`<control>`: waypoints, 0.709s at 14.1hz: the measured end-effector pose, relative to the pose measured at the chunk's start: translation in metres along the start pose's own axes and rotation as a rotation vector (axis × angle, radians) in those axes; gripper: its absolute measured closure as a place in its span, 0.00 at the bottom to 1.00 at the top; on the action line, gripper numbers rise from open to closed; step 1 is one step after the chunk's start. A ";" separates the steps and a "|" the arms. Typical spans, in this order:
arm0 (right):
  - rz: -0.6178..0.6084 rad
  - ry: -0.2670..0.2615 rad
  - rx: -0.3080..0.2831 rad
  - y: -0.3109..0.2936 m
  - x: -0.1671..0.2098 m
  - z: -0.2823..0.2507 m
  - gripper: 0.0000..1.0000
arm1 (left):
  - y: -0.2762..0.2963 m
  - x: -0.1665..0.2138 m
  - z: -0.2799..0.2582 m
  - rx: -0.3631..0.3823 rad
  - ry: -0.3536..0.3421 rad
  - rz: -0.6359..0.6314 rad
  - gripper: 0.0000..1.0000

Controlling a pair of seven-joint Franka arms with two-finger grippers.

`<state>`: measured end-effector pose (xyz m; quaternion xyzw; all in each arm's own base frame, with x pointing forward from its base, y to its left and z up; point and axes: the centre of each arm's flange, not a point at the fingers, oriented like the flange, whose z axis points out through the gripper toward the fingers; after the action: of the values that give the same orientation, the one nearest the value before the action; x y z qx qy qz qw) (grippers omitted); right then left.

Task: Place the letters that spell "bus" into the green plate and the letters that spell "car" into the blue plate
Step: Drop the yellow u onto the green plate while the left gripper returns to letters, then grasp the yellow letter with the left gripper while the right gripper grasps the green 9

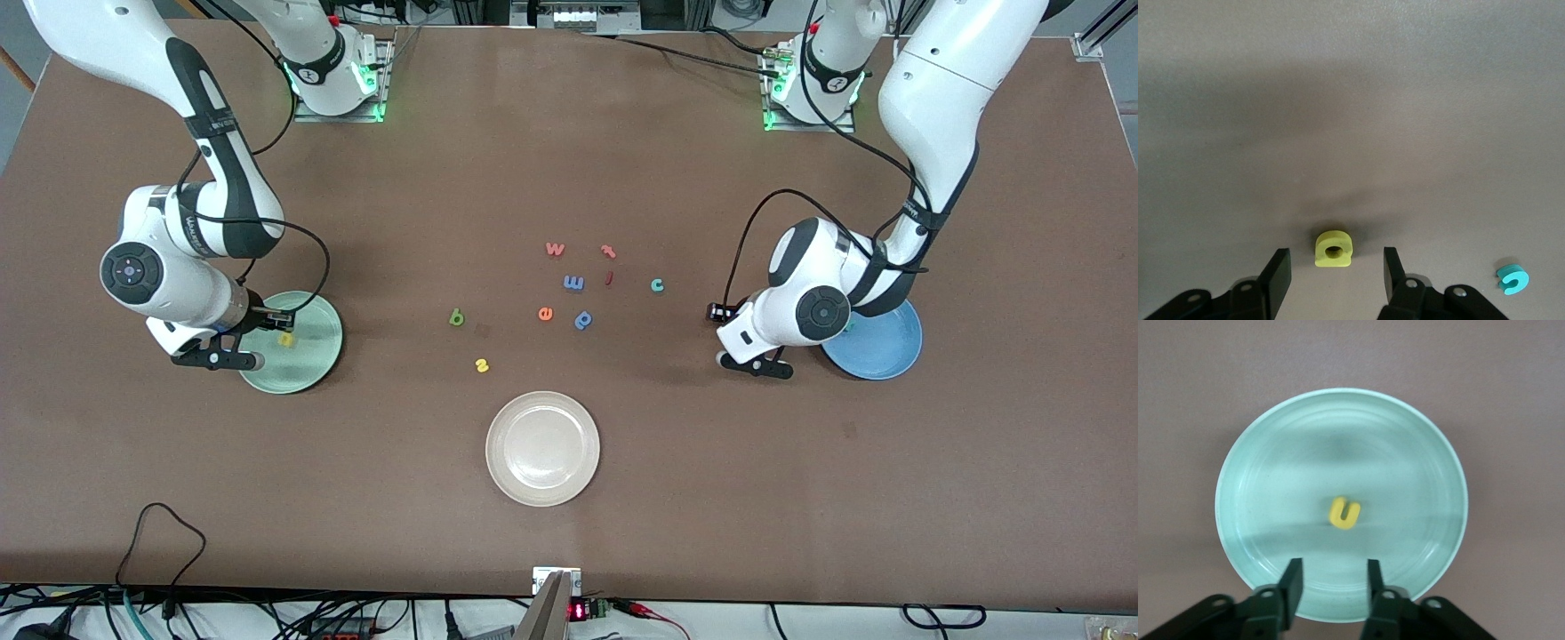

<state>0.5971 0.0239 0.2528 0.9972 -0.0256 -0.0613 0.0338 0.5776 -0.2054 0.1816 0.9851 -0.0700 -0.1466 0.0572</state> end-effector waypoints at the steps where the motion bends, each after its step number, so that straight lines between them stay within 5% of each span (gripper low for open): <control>1: -0.007 0.000 0.001 -0.004 0.000 0.000 0.40 | 0.000 0.000 0.002 0.000 -0.004 0.000 0.36; 4: -0.046 0.023 0.001 -0.035 -0.002 -0.014 0.08 | -0.001 0.001 0.010 -0.004 -0.009 -0.002 0.38; 5: -0.049 0.032 0.000 -0.053 -0.005 -0.022 0.04 | -0.001 0.001 0.013 -0.005 -0.012 -0.003 0.43; 10: -0.067 0.087 0.008 -0.176 -0.025 -0.051 0.13 | -0.003 0.001 0.015 0.022 -0.010 0.008 0.53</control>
<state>0.5866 0.2039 0.2938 0.9994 0.0091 -0.0189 0.0288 0.5746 -0.2040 0.1664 0.9846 -0.0755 -0.1505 0.0467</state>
